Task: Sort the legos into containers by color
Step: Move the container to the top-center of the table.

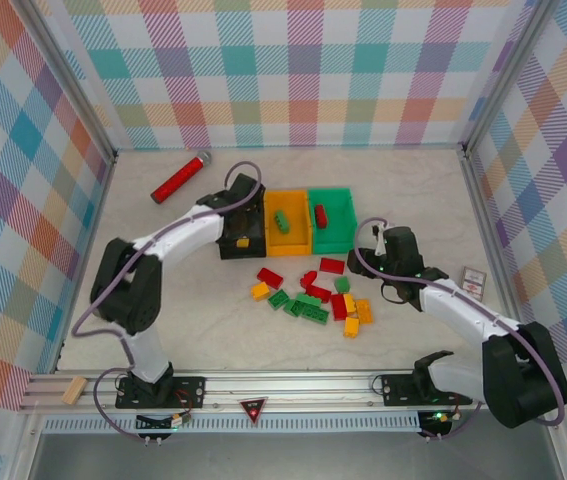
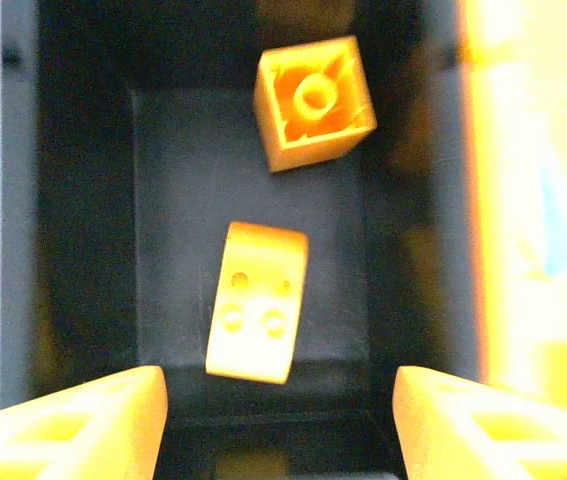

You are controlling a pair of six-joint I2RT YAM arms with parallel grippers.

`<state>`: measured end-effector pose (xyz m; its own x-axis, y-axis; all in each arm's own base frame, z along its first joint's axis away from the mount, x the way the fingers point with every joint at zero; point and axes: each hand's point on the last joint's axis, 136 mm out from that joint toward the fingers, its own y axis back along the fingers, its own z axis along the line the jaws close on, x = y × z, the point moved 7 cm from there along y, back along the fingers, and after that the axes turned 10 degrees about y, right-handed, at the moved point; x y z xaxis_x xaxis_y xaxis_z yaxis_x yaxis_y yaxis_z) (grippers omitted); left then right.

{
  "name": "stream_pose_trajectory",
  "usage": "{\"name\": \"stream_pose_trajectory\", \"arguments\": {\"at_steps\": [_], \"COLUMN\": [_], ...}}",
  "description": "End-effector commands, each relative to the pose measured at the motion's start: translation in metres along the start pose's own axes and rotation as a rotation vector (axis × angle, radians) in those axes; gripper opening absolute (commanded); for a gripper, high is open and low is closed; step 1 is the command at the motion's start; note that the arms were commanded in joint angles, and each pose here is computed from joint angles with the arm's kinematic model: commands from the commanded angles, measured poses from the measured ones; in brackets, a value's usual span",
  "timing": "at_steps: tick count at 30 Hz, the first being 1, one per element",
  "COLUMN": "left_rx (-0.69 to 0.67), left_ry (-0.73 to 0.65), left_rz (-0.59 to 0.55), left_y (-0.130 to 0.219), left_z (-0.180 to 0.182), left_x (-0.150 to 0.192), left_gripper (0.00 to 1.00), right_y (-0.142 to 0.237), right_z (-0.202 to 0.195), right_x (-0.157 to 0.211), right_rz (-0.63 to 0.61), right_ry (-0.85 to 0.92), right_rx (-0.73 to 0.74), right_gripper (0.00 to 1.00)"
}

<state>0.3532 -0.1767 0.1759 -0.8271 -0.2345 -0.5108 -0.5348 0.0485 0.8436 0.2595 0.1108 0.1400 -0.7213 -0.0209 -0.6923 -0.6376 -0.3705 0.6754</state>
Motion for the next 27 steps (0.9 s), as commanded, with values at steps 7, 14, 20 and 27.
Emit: {"name": "stream_pose_trajectory", "arguments": {"at_steps": [7,14,20,27], "left_rx": [0.214,0.243,0.194,0.145], "left_ry": [0.050,0.068,0.158,0.138], "left_rz": [-0.133,-0.136,-0.181,-0.088], "left_y": [0.052,0.056,0.064,0.037], "left_z": [0.022,0.048,0.085,0.087], "left_x": [0.030,0.062,0.090,0.094], "left_gripper": [0.62,0.61,0.61,0.60], "right_y": [-0.010,-0.014,-0.018,-0.027], "right_z": [0.015,0.030,0.034,0.027], "right_x": [-0.006,0.001,0.021,0.024], "right_rz": [0.023,0.105,0.250,0.319], "right_ry": [0.009,0.057,0.041,0.058], "right_rx": [-0.119,-0.189,-0.189,-0.106], "right_gripper": [0.59,0.59,0.59,0.71]}}
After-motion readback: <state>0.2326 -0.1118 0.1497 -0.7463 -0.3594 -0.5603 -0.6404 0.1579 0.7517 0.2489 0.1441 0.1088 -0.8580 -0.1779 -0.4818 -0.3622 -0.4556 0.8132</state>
